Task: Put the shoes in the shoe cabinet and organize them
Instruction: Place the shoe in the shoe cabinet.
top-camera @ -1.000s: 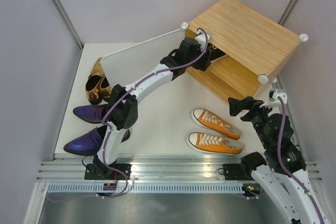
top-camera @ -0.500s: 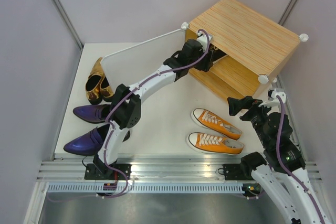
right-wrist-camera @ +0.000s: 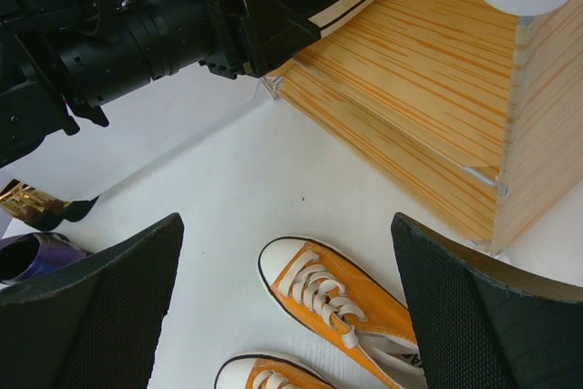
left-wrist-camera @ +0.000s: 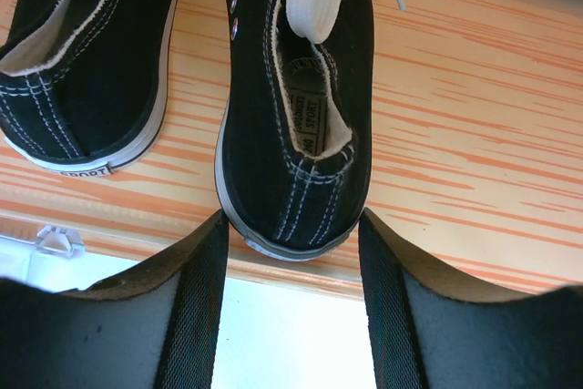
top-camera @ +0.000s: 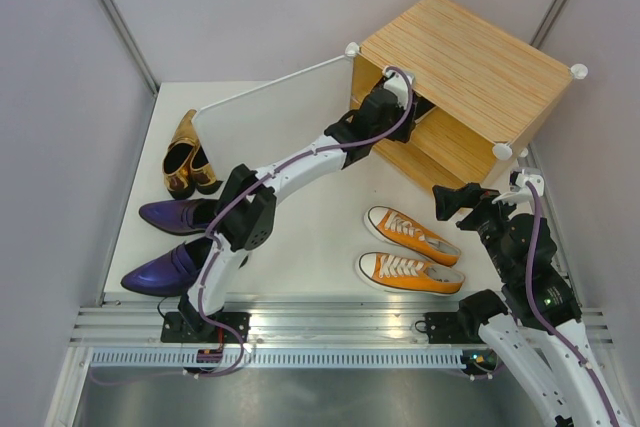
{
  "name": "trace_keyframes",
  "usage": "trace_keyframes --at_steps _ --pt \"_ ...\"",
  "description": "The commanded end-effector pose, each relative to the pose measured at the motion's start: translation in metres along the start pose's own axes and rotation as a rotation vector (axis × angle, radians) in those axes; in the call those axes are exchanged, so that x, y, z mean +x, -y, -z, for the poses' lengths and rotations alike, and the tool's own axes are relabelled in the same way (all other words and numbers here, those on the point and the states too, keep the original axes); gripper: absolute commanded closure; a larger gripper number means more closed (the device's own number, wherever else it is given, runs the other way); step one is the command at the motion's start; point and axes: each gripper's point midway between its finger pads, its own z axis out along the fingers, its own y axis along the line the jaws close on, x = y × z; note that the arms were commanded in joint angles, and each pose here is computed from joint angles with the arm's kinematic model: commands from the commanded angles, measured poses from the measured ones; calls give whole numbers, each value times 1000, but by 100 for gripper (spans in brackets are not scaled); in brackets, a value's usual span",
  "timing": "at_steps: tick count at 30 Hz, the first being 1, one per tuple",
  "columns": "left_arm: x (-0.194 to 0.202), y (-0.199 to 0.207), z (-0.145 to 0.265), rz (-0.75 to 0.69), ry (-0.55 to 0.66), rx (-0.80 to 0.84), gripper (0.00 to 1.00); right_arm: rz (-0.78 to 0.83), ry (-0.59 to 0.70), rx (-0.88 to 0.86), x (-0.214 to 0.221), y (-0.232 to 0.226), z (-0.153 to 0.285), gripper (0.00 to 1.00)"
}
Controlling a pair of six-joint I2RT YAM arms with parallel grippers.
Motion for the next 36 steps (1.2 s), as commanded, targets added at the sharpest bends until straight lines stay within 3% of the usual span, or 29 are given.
trace_keyframes --at_steps 1,30,36 --pt "-30 3 -3 38 117 -30 98 1 24 -28 -5 -6 -2 2" --pt "-32 -55 -7 130 245 -355 98 4 18 -29 -5 -7 -3 2" --pt "-16 -78 0 154 214 -399 98 4 18 -29 -5 -7 -3 2"
